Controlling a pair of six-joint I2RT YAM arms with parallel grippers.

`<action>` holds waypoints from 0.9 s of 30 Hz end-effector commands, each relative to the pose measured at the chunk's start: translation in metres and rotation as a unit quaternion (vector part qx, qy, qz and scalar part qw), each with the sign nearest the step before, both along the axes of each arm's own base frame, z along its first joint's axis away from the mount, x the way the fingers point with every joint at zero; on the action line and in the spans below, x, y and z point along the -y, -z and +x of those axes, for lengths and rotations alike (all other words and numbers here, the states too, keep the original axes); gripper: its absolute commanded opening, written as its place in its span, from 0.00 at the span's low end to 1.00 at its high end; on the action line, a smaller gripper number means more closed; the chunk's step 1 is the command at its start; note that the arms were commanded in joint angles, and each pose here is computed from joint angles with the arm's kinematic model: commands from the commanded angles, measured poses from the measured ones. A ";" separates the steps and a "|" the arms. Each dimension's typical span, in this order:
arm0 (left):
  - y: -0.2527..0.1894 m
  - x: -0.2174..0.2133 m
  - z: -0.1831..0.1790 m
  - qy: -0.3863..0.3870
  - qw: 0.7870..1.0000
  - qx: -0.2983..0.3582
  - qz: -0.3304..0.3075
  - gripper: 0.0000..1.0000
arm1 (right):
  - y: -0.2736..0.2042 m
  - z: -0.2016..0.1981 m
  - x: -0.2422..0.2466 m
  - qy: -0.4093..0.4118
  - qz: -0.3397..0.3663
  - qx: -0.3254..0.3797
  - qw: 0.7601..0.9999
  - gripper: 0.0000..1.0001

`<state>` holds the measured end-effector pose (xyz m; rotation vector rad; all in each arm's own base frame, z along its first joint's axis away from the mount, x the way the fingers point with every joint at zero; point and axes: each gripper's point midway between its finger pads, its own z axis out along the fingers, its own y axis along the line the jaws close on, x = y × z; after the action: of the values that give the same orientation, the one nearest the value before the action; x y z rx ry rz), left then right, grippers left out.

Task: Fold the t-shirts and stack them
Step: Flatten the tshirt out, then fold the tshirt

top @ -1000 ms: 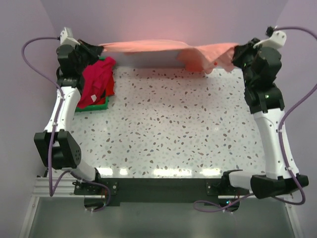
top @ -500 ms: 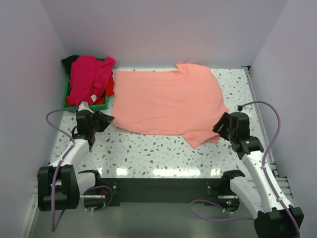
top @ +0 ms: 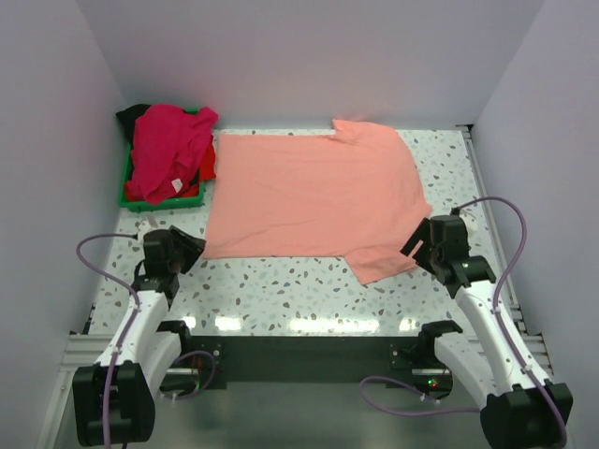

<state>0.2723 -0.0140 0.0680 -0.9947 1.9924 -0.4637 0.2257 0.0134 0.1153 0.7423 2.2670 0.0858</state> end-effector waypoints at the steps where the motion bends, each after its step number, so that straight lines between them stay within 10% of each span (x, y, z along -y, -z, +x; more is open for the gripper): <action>1: 0.019 -0.020 -0.014 -0.046 0.998 -0.043 0.031 0.54 | -0.006 0.007 0.008 0.037 -0.004 0.012 0.999 0.80; 17: 0.037 -0.003 0.008 -0.021 0.999 -0.045 -0.005 0.47 | 0.022 0.014 0.019 0.055 -0.038 -0.038 0.997 0.77; 27: 0.042 -0.002 0.012 -0.019 0.998 -0.056 -0.003 0.15 | 0.045 0.019 0.019 0.065 -0.032 -0.064 0.995 0.65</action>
<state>0.2727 -0.0134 0.0156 -1.1034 2.1039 -0.3949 0.2336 -0.0015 0.0701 0.8367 2.3864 -0.0992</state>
